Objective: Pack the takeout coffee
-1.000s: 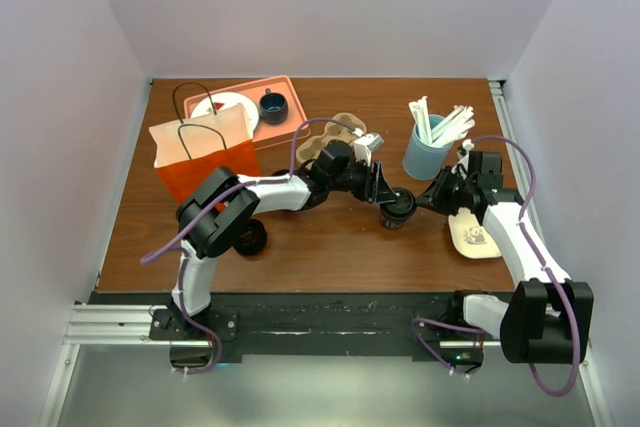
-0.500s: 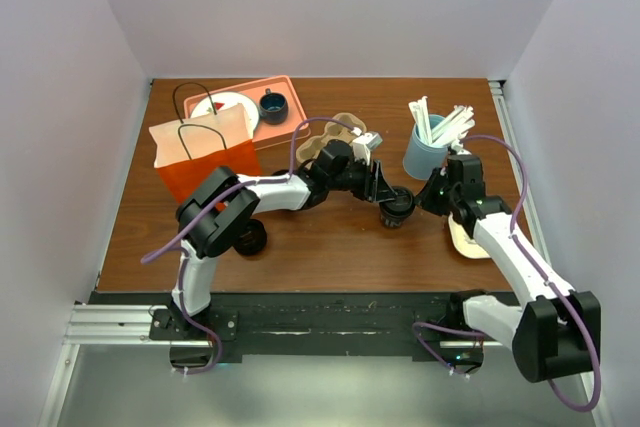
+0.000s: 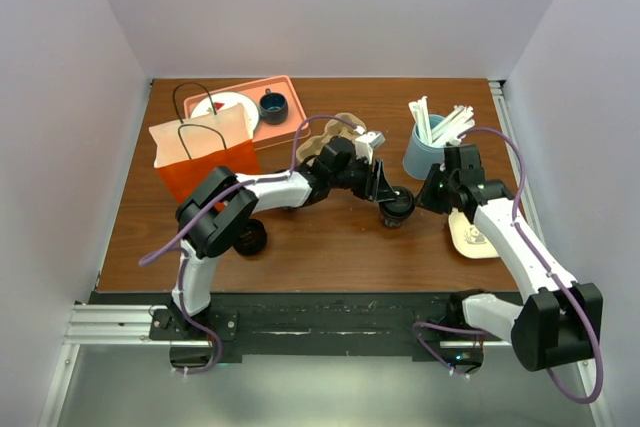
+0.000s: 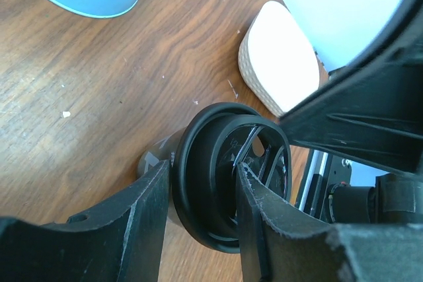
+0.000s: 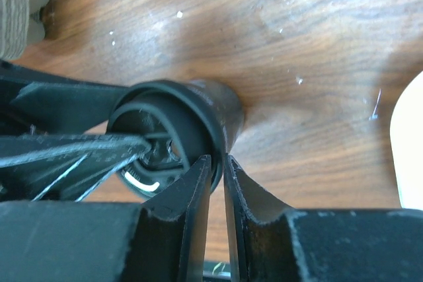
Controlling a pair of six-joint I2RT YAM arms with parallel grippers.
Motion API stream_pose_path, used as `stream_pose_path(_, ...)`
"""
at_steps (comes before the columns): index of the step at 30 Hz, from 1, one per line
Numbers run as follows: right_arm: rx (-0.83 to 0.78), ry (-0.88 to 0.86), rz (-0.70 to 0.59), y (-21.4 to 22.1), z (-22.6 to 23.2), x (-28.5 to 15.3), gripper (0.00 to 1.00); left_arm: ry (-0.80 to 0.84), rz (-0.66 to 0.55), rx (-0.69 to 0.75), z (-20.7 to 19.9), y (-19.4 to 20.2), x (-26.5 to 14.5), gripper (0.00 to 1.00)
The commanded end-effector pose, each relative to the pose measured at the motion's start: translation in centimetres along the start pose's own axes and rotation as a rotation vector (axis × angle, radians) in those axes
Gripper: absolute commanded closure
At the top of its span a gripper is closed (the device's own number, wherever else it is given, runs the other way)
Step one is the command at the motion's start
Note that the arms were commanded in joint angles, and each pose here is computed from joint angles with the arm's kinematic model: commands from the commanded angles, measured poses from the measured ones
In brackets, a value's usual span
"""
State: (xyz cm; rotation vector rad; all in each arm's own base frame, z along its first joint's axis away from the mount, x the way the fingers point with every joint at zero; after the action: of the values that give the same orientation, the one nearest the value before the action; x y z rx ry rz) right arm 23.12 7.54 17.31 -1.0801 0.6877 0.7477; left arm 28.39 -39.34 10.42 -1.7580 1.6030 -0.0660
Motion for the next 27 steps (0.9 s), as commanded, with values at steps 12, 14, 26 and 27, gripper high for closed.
stream_pose_path(12,-0.001,-0.192,0.009,-0.5,3.5,-2.6,0.77,-0.444,0.597,-0.093,6.9,9.7,-5.4,0.48)
stream_pose_path(14,0.002,-0.188,0.005,-0.6,3.5,-2.7,0.77,-0.398,0.582,-0.098,5.9,8.5,-5.3,0.46)
stream_pose_path(26,-0.020,-0.192,-0.033,-1.8,4.0,-4.1,0.76,-0.154,0.514,-0.153,2.4,3.7,-5.4,0.34)
stream_pose_path(27,-0.024,-0.188,-0.040,-1.9,4.0,-4.1,0.76,-0.145,0.512,-0.155,2.3,3.5,-5.4,0.33)
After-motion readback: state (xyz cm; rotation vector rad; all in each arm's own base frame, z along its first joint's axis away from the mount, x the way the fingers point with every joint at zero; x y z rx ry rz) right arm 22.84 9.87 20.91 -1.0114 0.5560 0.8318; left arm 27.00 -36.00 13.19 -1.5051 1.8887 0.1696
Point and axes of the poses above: each gripper's point midway between its finger pads, its own x axis out along the fingers, its own z axis along the line the jaws close on, y = z × x, the point moved 7 cm from there along -x, back along the fingers, and after that the axes turned 8 degrees about -x, right-handed, at the moved point
